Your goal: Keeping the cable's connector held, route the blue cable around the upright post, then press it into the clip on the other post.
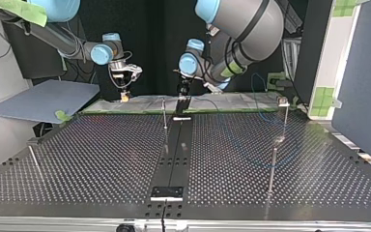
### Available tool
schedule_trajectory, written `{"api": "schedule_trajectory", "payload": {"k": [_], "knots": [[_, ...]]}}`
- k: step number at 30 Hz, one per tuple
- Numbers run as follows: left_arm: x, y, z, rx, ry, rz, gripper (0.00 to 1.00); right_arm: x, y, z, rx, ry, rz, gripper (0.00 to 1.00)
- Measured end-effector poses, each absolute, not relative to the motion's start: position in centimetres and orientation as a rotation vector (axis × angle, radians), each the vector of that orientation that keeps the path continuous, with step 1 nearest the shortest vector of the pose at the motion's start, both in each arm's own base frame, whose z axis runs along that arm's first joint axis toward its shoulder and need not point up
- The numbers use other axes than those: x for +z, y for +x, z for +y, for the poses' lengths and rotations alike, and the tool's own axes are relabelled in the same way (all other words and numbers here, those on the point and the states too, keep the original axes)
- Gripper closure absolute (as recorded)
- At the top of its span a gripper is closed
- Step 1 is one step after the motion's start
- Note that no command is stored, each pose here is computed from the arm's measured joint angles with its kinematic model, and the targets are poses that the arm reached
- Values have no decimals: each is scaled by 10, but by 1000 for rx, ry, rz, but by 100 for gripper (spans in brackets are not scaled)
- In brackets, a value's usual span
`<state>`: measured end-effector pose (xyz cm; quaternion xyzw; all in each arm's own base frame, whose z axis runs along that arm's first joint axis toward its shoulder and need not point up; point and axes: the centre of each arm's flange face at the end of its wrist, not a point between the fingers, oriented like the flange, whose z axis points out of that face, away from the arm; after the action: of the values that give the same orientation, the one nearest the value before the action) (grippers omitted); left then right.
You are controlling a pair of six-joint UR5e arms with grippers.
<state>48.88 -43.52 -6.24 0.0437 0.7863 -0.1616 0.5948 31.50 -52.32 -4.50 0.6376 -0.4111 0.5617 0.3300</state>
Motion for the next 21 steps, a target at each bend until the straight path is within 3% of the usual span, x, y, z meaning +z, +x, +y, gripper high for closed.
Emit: {"api": "schedule_trajectory", "payload": {"k": [21], "knots": [[-45,516,-443,-479,127,1767,100,-41,313,-534,1480,1644,-1074,100]]}}
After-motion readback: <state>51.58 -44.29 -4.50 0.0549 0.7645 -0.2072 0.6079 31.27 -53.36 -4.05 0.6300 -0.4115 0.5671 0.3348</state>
